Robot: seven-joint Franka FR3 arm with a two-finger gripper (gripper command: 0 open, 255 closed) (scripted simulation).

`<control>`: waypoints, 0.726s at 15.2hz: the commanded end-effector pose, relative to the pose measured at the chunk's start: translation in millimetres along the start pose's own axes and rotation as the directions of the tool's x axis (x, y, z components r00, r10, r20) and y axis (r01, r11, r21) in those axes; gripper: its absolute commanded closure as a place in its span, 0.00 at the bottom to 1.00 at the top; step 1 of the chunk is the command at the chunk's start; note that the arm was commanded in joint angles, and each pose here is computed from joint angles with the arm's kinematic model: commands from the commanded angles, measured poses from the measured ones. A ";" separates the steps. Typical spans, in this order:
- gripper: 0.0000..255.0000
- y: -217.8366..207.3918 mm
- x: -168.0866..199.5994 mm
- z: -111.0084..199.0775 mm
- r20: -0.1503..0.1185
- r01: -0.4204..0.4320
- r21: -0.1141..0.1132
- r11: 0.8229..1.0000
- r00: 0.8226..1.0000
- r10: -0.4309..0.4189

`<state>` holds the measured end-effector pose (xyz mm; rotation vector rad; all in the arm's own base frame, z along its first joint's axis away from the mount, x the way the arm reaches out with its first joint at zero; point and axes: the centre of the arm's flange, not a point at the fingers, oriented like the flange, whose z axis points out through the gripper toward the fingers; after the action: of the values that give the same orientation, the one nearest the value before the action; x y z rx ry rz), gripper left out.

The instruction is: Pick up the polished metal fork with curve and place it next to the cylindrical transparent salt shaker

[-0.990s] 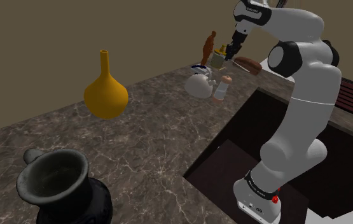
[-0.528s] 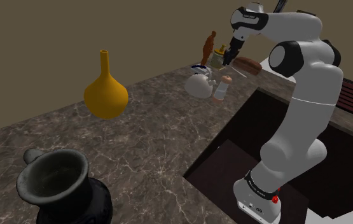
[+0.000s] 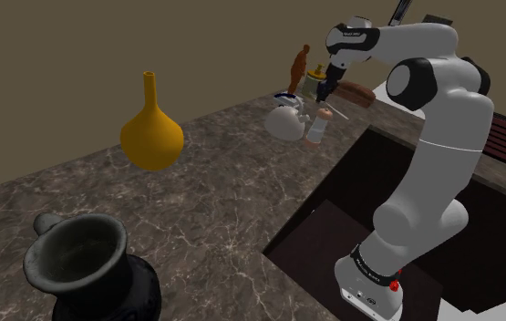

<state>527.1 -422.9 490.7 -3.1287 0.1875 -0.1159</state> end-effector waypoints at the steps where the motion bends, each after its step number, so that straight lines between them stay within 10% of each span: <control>1: 1.00 -0.2 0.3 11.0 0.000 0.000 0.000 1.000 1.000 0.000; 11: 1.00 0.3 -3.6 63.6 0.000 0.000 0.000 1.000 1.000 0.000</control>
<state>527.8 -423.1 432.0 -3.1287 0.1874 -0.1159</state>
